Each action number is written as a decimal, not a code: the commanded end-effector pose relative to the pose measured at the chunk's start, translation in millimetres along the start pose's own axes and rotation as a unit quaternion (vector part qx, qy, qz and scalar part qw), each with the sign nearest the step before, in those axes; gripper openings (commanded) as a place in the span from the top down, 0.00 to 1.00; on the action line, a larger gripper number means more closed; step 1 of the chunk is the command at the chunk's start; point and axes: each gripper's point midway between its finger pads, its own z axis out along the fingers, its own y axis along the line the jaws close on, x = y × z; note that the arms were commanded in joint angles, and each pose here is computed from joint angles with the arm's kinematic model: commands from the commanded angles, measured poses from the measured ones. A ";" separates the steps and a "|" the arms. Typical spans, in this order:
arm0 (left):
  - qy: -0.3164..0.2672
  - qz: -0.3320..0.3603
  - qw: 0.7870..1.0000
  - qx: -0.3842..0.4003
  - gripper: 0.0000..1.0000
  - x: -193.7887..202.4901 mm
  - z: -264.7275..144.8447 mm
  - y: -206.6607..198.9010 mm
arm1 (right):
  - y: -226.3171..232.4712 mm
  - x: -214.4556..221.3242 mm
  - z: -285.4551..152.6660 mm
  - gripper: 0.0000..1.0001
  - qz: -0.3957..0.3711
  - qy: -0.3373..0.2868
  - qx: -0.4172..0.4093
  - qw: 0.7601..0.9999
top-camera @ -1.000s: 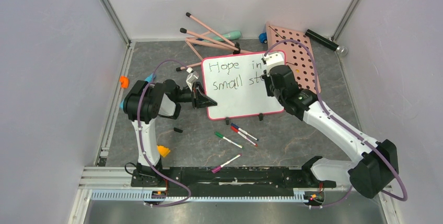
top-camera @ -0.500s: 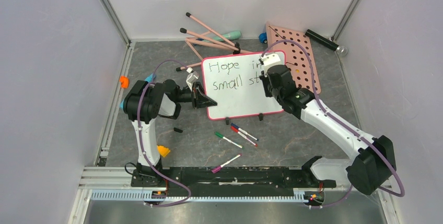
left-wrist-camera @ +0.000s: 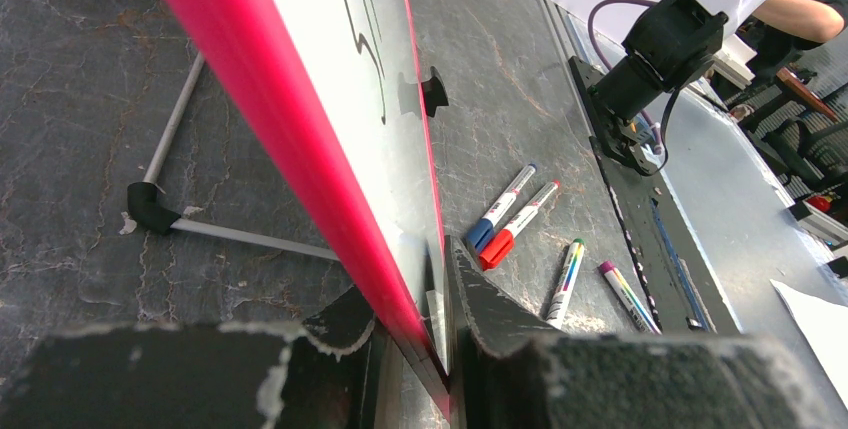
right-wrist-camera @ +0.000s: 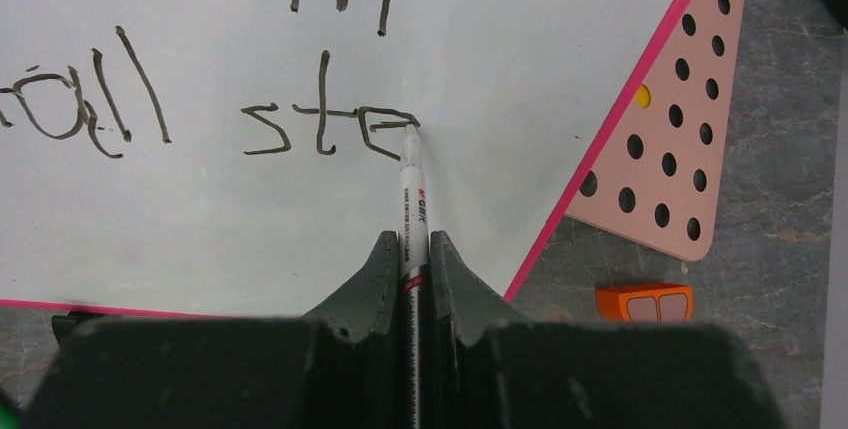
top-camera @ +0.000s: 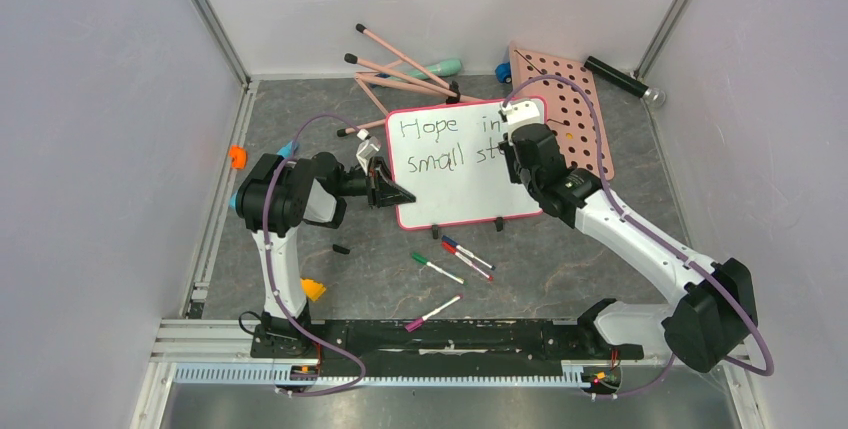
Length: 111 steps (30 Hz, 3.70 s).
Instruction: Write a sentence on the whiteboard
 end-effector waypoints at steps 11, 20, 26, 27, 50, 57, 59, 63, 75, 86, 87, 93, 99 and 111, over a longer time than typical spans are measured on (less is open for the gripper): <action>0.010 0.081 0.996 0.032 0.83 1.1 2.5 -5.7 | -13.0 -40.3 -23.2 1.00 0.028 -0.061 0.001 0.998; 0.010 0.081 0.996 0.032 0.83 1.4 2.4 -5.7 | -18.2 -40.0 -14.0 1.00 0.027 -0.051 0.011 0.998; 0.010 0.082 0.996 0.032 0.83 0.8 2.4 -5.8 | -14.7 -34.2 -4.8 1.00 0.023 -0.039 0.008 0.999; 0.010 0.081 0.996 0.032 0.83 0.9 2.5 -5.7 | -13.8 -33.4 -3.7 1.00 0.022 -0.037 0.006 0.999; 0.010 0.082 0.996 0.033 0.84 0.8 2.3 -6.3 | -6.5 40.3 -1.6 1.00 0.016 0.027 -0.010 0.999; 0.010 0.082 0.996 0.033 0.84 0.8 2.4 -6.2 | -9.6 2.5 -13.9 1.00 0.026 -0.011 -0.016 0.999; 0.010 0.082 0.996 0.033 0.84 0.6 2.4 -6.0 | -11.3 -10.2 -17.7 1.00 0.028 -0.024 -0.016 0.999; 0.010 0.080 0.996 0.032 0.84 1.2 2.4 -6.0 | -12.7 -24.0 -19.8 1.00 0.029 -0.035 -0.014 0.999; 0.011 0.079 0.996 0.033 0.84 1.5 2.6 -5.8 | -14.9 -29.8 -6.3 1.00 0.024 -0.033 0.004 0.999; 0.010 0.079 0.996 0.033 0.84 1.0 2.5 -5.6 | -22.8 -31.4 -2.7 1.00 0.029 -0.039 0.029 0.998; 0.010 0.079 0.996 0.033 0.84 1.1 2.4 -5.7 | -23.8 -31.4 -2.9 1.00 0.030 -0.039 0.033 0.998; 0.010 0.080 0.996 0.032 0.84 1.1 2.4 -5.7 | -33.3 -27.3 -4.0 1.00 0.030 -0.034 0.057 0.997; 0.010 0.080 0.996 0.032 0.84 0.6 2.5 -5.7 | -34.5 -16.3 -5.0 1.00 0.023 -0.021 0.058 0.998; 0.010 0.079 0.996 0.033 0.84 1.2 2.4 -5.8 | -21.4 -2.5 -6.0 1.00 0.004 -0.002 0.017 1.000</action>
